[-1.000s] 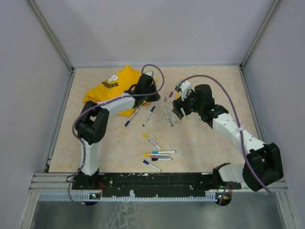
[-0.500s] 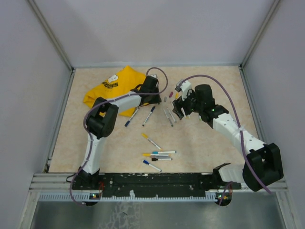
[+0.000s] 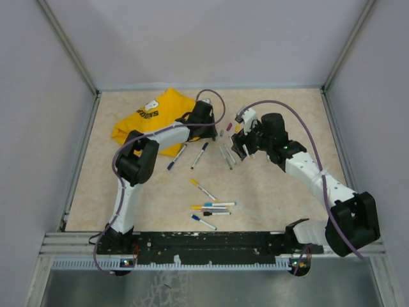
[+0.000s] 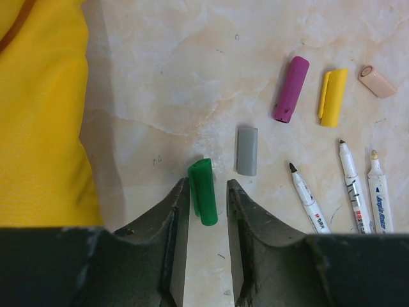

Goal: Open the pen caps
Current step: Place the pen cap at the center of the board.

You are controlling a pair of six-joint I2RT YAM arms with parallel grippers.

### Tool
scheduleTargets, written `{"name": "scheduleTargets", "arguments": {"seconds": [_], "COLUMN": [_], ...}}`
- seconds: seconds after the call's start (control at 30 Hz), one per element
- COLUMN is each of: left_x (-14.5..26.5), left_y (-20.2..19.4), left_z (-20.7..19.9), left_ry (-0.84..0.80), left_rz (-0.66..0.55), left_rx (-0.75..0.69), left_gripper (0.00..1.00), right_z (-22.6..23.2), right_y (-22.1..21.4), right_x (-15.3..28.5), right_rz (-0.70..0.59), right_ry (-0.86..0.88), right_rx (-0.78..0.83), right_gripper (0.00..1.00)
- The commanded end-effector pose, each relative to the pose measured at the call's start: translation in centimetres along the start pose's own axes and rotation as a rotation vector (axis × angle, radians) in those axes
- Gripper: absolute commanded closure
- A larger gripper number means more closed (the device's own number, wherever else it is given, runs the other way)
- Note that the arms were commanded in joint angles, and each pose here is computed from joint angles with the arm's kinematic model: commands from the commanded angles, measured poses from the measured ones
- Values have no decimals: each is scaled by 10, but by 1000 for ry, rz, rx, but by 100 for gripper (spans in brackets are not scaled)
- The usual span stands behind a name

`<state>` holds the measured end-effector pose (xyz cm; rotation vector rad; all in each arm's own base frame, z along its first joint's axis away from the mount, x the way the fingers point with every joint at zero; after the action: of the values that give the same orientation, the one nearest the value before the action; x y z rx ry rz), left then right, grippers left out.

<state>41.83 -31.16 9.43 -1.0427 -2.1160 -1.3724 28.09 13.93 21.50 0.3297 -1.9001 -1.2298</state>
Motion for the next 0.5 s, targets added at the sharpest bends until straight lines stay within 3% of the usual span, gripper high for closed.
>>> {"name": "scheduleTargets", "arguments": {"seconds": [0.0,0.2,0.37,0.43,0.47], "left_x": [12,70,143,173,188], "left_y": [15,38,31,26,25], "left_z": [-9,-23,-40,-44,-46], "left_ry": [-6,-82,-383,-448,-471], "left_rz": [-41,-119,-128,-163,-185], "left_rx": [-2,-29,-66,-21,0], "left_gripper": [65,63,54,36,34], "right_z": [-8,-9,-9,-9,-10], "right_y": [14,15,15,14,14], "right_x": [7,8,10,10,10], "right_rz": [-65,-70,-74,-73,-72], "right_ry": [-44,-40,-37,-36,-37], "right_rx": [14,15,14,12,12], "right_gripper": [29,29,29,29,29]}}
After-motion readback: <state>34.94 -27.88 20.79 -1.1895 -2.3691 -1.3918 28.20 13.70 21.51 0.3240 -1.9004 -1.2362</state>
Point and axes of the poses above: each gripper's point midway between its finger pads, its own x axis back along the fingers, its own z axis along the line the jaws close on, y = z × x, the point moved 8 cm from there along x, back along the fingers, and after that the axes turned 8 degrees about x, right-handed, at the moved point
